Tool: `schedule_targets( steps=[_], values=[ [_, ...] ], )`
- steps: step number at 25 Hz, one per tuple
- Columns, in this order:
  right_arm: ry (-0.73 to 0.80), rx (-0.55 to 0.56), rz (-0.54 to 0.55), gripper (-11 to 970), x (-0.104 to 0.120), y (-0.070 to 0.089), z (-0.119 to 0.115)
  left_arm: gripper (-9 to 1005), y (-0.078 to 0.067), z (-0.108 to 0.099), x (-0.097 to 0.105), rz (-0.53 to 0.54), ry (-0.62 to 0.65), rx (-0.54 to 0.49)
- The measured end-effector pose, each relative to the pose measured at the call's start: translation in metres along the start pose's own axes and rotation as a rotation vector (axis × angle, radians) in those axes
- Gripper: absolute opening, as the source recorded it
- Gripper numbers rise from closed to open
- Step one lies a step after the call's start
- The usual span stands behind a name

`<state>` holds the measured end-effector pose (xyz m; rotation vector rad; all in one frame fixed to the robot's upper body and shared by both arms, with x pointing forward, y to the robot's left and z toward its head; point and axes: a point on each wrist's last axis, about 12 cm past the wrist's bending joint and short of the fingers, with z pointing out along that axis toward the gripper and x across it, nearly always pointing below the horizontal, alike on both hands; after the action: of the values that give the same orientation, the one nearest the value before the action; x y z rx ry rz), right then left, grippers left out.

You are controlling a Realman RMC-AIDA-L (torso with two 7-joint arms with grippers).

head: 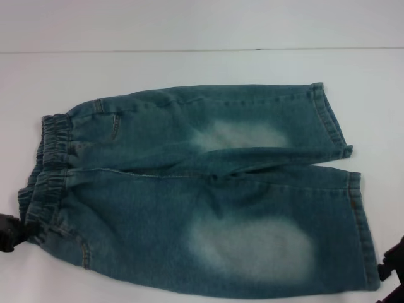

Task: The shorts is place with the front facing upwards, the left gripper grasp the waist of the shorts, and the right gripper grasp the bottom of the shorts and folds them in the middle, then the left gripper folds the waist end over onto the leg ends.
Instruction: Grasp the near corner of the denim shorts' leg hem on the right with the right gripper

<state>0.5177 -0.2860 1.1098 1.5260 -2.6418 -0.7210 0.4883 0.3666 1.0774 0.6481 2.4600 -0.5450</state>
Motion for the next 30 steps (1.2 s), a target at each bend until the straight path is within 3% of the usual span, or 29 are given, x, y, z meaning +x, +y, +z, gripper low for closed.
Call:
schedule_targets(
  steps=[13,19,24,30],
  values=[
    [-0.058,0.026,-0.044,824,-0.005,-0.003,0.0,65,0.0,0.002,0.001,-0.002,0.003,0.006],
    [-0.092,0.027,-0.082,736,-0.007,-0.004,0.003,64,0.0,0.002,0.001,-0.001,0.002,0.006],
    [-0.108,0.004,-0.111,514,-0.009,-0.004,0.007,64,0.0,0.002,0.002,-0.002,0.003,0.007],
    [-0.073,-0.018,-0.105,336,-0.006,-0.003,0.013,64,0.0,0.002,0.003,-0.002,0.003,0.007]
  ],
)
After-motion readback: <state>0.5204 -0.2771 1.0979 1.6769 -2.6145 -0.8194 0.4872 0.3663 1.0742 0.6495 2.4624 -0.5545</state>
